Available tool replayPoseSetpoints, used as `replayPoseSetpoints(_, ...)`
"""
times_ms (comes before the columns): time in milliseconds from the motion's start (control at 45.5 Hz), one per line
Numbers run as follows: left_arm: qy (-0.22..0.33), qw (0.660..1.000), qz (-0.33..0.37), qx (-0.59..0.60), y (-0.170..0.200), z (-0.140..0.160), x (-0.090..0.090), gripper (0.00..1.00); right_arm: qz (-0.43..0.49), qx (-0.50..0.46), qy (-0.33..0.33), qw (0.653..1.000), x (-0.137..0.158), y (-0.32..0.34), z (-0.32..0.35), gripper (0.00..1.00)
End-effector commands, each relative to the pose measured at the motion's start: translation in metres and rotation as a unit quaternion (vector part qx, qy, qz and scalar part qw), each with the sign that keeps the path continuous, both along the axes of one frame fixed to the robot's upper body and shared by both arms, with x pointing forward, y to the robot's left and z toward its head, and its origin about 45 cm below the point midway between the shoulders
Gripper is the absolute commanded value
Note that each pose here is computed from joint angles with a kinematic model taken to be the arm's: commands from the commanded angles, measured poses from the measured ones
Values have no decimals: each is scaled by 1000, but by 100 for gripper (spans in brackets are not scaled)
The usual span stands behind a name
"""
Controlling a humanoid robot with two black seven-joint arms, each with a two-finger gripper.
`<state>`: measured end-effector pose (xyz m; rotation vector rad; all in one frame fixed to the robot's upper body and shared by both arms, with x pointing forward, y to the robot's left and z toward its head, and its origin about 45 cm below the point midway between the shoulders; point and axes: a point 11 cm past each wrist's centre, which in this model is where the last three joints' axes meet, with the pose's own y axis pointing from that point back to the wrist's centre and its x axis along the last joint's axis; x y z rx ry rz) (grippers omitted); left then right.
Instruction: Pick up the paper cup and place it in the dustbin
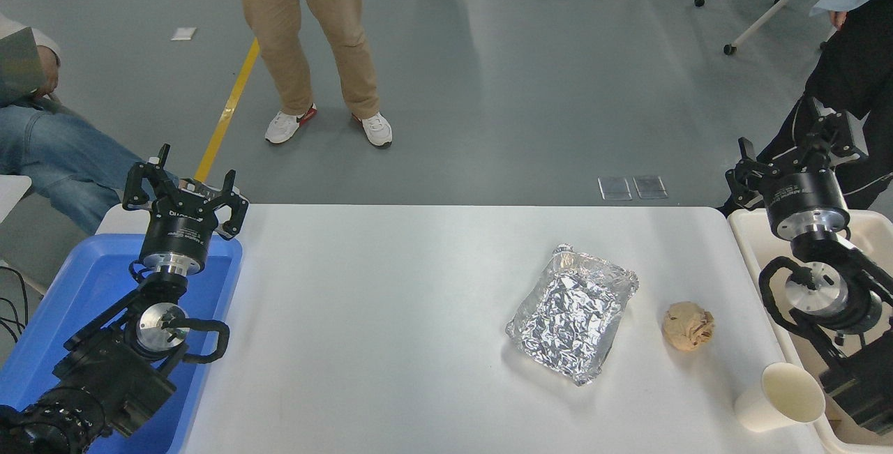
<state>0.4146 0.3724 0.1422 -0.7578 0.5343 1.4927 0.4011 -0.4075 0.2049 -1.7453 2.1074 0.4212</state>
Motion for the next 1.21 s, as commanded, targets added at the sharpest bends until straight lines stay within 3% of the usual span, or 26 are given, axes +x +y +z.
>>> replayPoseSetpoints(0, 0, 1000, 0, 0, 0, 0, 0, 99, -4, -3, 3, 1000, -1, -4, -1, 100)
replayPoseSetpoints(681, 0, 1000, 0, 0, 0, 0, 0, 99, 32, -30, 20, 999, 4, 13, -6, 100)
replayPoseSetpoints(967, 0, 1000, 0, 0, 0, 0, 0, 99, 61, -137, 41, 988, 6, -13, 18, 100)
replayPoseSetpoints(1187, 0, 1000, 0, 0, 0, 0, 0, 99, 101, -253, 90, 958, 1, -35, 26, 100)
